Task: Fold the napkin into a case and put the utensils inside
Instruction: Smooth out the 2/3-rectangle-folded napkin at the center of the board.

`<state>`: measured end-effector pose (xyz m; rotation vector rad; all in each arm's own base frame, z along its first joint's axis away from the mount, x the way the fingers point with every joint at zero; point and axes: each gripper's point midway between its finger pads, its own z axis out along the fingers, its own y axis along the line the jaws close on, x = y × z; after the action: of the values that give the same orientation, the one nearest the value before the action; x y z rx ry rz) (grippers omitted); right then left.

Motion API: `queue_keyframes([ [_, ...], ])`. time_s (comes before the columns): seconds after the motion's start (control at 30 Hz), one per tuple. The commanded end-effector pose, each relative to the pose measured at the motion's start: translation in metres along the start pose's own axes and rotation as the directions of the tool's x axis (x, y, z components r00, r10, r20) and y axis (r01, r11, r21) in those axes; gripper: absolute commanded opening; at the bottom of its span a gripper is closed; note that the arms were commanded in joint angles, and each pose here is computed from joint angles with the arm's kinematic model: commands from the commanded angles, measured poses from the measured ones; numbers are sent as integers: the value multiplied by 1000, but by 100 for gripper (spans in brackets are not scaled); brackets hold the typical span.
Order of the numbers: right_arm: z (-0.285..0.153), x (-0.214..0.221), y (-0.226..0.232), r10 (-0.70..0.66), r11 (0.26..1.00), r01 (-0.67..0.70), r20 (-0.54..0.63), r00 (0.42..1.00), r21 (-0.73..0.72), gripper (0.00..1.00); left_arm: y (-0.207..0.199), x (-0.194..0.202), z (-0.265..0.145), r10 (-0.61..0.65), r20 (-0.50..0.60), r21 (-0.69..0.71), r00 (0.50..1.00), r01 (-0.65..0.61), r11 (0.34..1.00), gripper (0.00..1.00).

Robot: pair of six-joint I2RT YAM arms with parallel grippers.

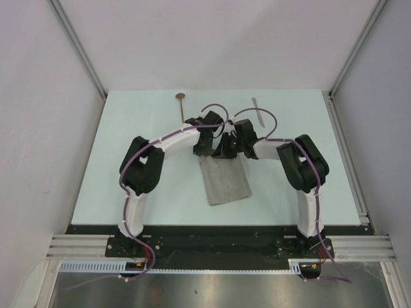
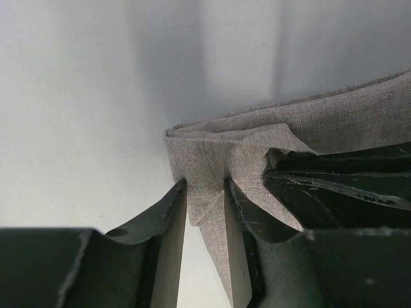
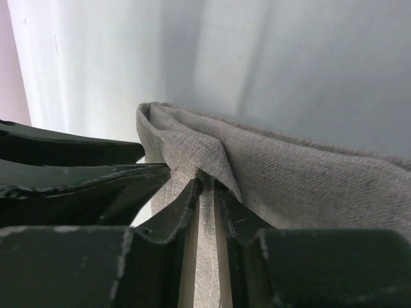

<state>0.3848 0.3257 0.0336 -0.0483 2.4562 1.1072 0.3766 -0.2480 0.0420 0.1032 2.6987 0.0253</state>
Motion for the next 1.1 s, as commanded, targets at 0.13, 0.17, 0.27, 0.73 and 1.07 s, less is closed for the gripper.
queue_keyframes([
  [0.13,4,-30,-10,48,999,-49,84,995,6,15,-19,-15,1,9,26,33,1000,-10,999,34],
  [0.17,4,-31,-13,56,998,-57,86,995,10,15,-20,-14,0,11,24,38,1000,-11,999,34],
  [0.27,5,-34,-22,90,996,-92,95,991,17,13,-22,-8,2,14,10,49,1000,-15,999,34],
  [0.73,0,-33,-17,78,997,-77,60,995,-10,16,-33,-35,-27,-60,44,182,997,51,982,35],
  [1.07,-30,-35,-2,8,999,-11,78,997,43,29,-33,-50,-20,-157,-16,291,988,155,944,30],
])
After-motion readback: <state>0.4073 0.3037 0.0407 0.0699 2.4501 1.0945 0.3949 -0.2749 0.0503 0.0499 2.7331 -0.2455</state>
